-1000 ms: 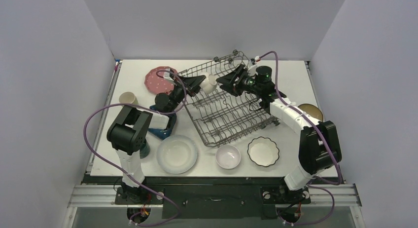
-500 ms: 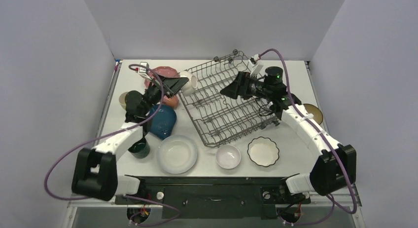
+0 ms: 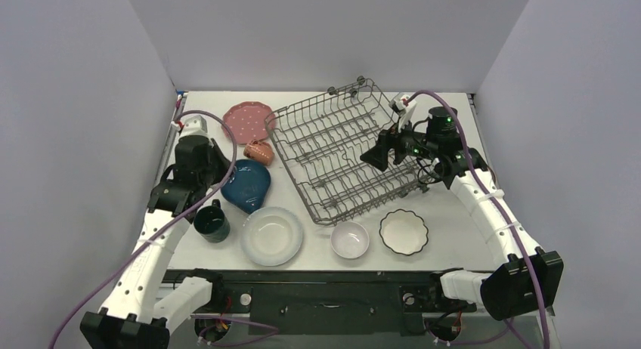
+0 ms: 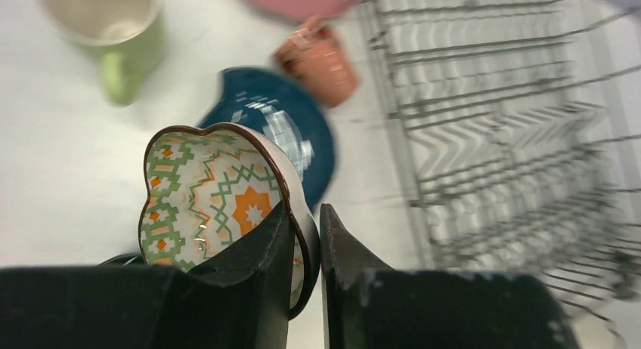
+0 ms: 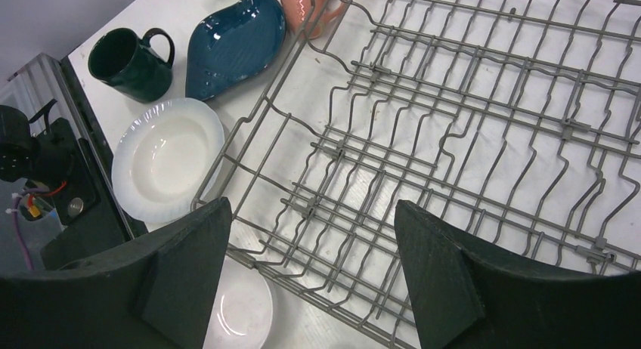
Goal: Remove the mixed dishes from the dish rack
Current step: Place the bowl at the center of the board.
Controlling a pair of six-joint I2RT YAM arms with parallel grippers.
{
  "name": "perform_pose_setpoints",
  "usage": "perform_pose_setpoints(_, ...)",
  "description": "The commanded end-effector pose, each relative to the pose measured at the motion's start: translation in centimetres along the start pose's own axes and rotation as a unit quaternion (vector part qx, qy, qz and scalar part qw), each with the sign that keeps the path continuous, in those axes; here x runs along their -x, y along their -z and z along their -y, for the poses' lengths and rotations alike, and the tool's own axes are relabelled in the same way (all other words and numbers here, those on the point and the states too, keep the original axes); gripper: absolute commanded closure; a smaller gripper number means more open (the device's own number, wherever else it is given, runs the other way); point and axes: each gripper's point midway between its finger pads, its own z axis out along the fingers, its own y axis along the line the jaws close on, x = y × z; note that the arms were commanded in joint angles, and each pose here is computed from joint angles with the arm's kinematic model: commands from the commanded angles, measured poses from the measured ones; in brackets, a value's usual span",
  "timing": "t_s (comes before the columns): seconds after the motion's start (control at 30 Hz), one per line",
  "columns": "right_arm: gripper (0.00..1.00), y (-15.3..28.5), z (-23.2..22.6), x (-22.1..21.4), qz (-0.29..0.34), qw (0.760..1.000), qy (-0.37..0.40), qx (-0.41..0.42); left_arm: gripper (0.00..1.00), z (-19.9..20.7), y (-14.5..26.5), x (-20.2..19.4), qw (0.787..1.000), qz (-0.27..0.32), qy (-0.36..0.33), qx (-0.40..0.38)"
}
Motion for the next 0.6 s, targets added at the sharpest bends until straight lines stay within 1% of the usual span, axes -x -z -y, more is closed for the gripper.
perform_pose_setpoints(0.0, 0.26, 0.9, -0.1, 1.4, 0.02, 0.999, 0.046, 0.003, 1.0, -9.1, -0.7, -2.0, 0.976, -0.033, -0.074, 0.204)
perform_pose_setpoints(0.07, 0.26, 1.1, 0.3, 1.4, 0.023, 0.999, 0.042, -0.001, 1.0, -10.9, -1.5, -2.8, 0.968, -0.042, -0.068, 0.237)
perform_pose_setpoints(0.1, 0.26, 1.2, 0.4, 1.3, 0.023, 0.999, 0.041, -0.001, 1.0, -11.5, -1.9, -2.7, 0.966, -0.036, -0.064, 0.249)
perform_pose_setpoints(0.13, 0.26, 1.2, 0.4, 1.4, 0.024, 0.999, 0.04, -0.002, 1.0, -12.3, -2.4, -3.4, 0.962, -0.045, -0.069, 0.26)
perform_pose_setpoints(0.17, 0.26, 1.3, 0.4, 1.3, 0.024, 0.999, 0.039, -0.001, 1.0, -12.8, -2.8, -3.1, 0.96, -0.036, -0.067, 0.268)
perform_pose_setpoints(0.2, 0.26, 1.3, 0.5, 1.3, 0.024, 0.999, 0.037, -0.001, 1.0, -13.5, -3.3, -3.7, 0.957, -0.047, -0.071, 0.277)
perform_pose_setpoints(0.23, 0.26, 1.3, 0.5, 1.2, 0.024, 0.999, 0.037, -0.001, 1.0, -14.1, -3.8, -3.5, 0.956, -0.043, -0.062, 0.282)
perform_pose_setpoints(0.27, 0.26, 1.3, 0.5, 1.2, 0.024, 0.999, 0.038, -0.001, 1.0, -14.7, -4.3, -4.1, 0.954, -0.056, -0.062, 0.289)
perform_pose_setpoints(0.33, 0.26, 1.3, 0.5, 1.3, 0.024, 0.999, 0.038, 0.0, 1.0, -15.7, -5.3, -4.3, 0.951, -0.059, -0.054, 0.298)
perform_pose_setpoints(0.47, 0.26, 1.3, 0.5, 1.2, 0.023, 0.999, 0.039, 0.001, 1.0, -18.2, -6.7, -4.8, 0.948, -0.081, -0.017, 0.308)
perform_pose_setpoints(0.57, 0.26, 1.2, 0.5, 1.1, 0.022, 0.999, 0.037, 0.004, 1.0, -20.2, -7.4, -4.9, 0.94, -0.098, 0.01, 0.327)
